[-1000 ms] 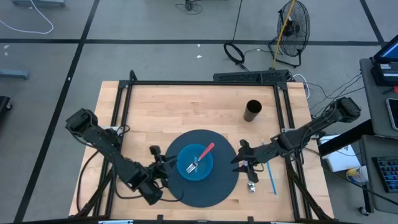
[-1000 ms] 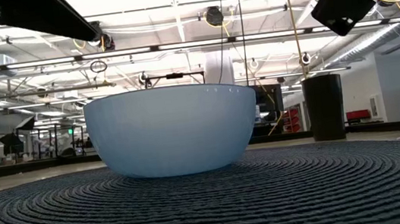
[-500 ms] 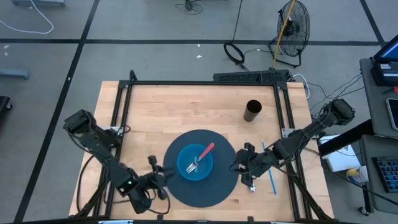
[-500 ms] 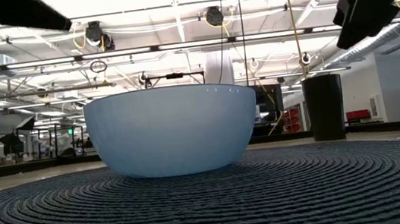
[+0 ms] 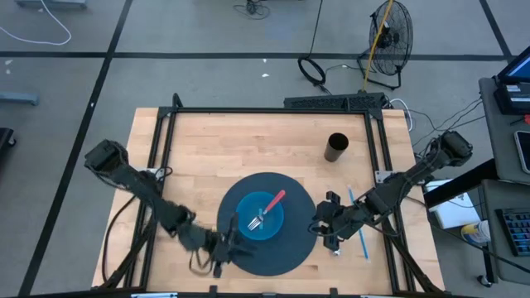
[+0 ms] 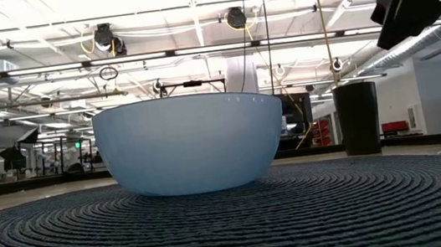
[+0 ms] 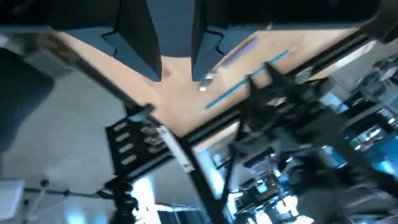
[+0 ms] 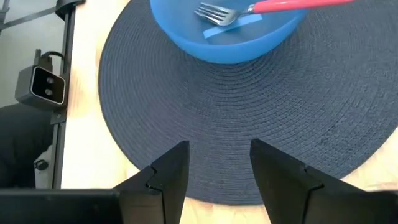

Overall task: Pick & Place Utensil
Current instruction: Put the purple spoon into the blue bowl on the blue mat

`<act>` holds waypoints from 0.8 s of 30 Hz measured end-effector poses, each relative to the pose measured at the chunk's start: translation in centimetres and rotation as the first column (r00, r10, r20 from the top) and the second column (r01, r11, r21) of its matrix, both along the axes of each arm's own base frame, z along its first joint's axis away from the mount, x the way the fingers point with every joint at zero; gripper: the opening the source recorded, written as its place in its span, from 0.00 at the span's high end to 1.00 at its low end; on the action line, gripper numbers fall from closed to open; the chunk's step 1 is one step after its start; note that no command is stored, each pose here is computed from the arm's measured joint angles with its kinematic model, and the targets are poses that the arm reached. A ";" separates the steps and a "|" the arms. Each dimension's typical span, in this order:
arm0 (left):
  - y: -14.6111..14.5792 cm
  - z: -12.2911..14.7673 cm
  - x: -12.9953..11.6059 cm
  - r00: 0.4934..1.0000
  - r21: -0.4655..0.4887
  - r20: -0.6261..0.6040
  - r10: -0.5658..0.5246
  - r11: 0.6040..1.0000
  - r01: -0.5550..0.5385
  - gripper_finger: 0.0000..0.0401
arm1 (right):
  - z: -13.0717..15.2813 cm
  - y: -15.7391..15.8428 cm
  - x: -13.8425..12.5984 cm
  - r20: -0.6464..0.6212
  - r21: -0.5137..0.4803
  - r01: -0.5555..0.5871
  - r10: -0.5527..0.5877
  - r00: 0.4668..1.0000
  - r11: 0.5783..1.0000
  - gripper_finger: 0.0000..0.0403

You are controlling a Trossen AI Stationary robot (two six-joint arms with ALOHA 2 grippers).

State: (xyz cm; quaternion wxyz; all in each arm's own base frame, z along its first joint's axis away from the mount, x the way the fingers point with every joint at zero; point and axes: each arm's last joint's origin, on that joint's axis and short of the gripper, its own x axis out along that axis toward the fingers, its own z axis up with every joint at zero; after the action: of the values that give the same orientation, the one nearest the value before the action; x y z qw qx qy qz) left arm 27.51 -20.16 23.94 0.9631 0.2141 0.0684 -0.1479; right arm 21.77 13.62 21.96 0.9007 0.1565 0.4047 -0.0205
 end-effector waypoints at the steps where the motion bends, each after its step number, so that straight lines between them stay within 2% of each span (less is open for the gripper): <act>1: 1.1 0.2 0.0 1.000 -0.009 0.004 0.009 1.000 -0.009 0.77 | 0.0 0.0 -0.1 0.000 -0.010 0.002 -0.002 1.000 1.000 0.59; 4: 4.8 0.6 -0.5 1.000 -0.050 0.015 0.019 0.999 -0.019 0.77 | -0.1 0.0 -0.2 -0.013 -0.025 -0.004 0.004 1.000 1.000 0.59; 6: 7.4 0.4 -1.7 0.998 -0.095 0.029 0.064 0.994 -0.061 0.77 | -0.1 -0.1 -0.2 -0.016 -0.038 -0.012 0.012 1.000 0.999 0.59; 12: 12.6 -2.0 -7.5 0.961 -0.223 0.132 0.242 0.952 -0.209 0.77 | -0.2 -1.1 0.4 -0.015 -0.061 0.010 -0.011 1.000 0.998 0.59; 15: 13.9 -3.7 -10.0 0.930 -0.274 0.189 0.315 0.926 -0.258 0.77 | -0.2 -1.7 0.6 -0.025 -0.051 0.051 -0.052 0.998 0.997 0.59; 18: 14.8 -5.3 -11.6 0.909 -0.314 0.191 0.371 0.900 -0.302 0.77 | -0.3 -2.0 0.6 -0.039 -0.048 0.072 -0.074 0.996 0.996 0.59; 24: 15.3 -6.4 -12.8 0.902 -0.399 0.175 0.394 0.866 -0.301 0.77 | -0.7 -2.3 0.2 -0.086 -0.104 0.085 -0.094 0.992 0.991 0.59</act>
State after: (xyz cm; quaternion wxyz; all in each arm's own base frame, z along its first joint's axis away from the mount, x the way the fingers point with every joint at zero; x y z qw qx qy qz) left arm 14.68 -4.85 17.55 0.9973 0.0335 -0.0448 0.0476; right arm 21.92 11.31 21.30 0.8862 0.1282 0.4364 -0.0884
